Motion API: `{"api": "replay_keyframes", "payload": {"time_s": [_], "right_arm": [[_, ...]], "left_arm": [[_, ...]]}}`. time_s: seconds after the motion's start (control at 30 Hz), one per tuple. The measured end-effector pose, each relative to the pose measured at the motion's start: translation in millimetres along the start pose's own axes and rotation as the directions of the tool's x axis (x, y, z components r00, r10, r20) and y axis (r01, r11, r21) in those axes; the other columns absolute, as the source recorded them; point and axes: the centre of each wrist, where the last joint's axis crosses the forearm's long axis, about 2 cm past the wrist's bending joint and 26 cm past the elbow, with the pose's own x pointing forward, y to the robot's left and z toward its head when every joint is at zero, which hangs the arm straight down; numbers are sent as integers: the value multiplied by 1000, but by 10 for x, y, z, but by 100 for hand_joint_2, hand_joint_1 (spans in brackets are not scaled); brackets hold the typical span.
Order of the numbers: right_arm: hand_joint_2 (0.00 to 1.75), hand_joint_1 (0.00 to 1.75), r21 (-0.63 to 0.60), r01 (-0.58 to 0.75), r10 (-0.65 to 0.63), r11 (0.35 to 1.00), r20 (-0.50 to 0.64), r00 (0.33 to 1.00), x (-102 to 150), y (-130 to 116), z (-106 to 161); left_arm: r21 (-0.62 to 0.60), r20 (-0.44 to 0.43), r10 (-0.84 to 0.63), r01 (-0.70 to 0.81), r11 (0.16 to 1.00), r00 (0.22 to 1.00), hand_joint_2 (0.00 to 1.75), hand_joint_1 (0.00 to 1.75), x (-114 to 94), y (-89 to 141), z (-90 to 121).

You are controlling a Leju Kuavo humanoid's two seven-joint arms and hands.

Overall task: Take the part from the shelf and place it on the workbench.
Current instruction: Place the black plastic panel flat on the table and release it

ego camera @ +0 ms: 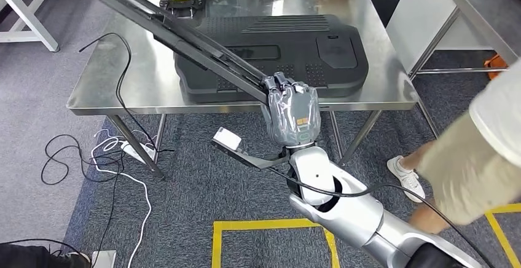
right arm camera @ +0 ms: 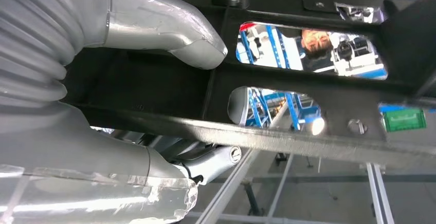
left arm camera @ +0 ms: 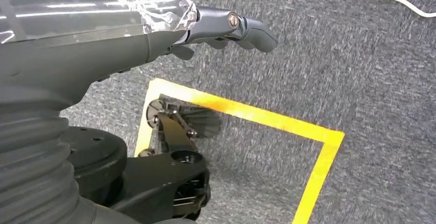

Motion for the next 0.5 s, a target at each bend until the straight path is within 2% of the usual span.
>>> {"api": "replay_keyframes", "payload": {"time_s": [0.5], "right_arm": [[175, 175, 0, -65, 65, 998, -33, 997, -151, 13, -70]], "left_arm": [[2, 2, -1, 1, 1000, 1000, 175, 0, 10, 1, -6]]}}
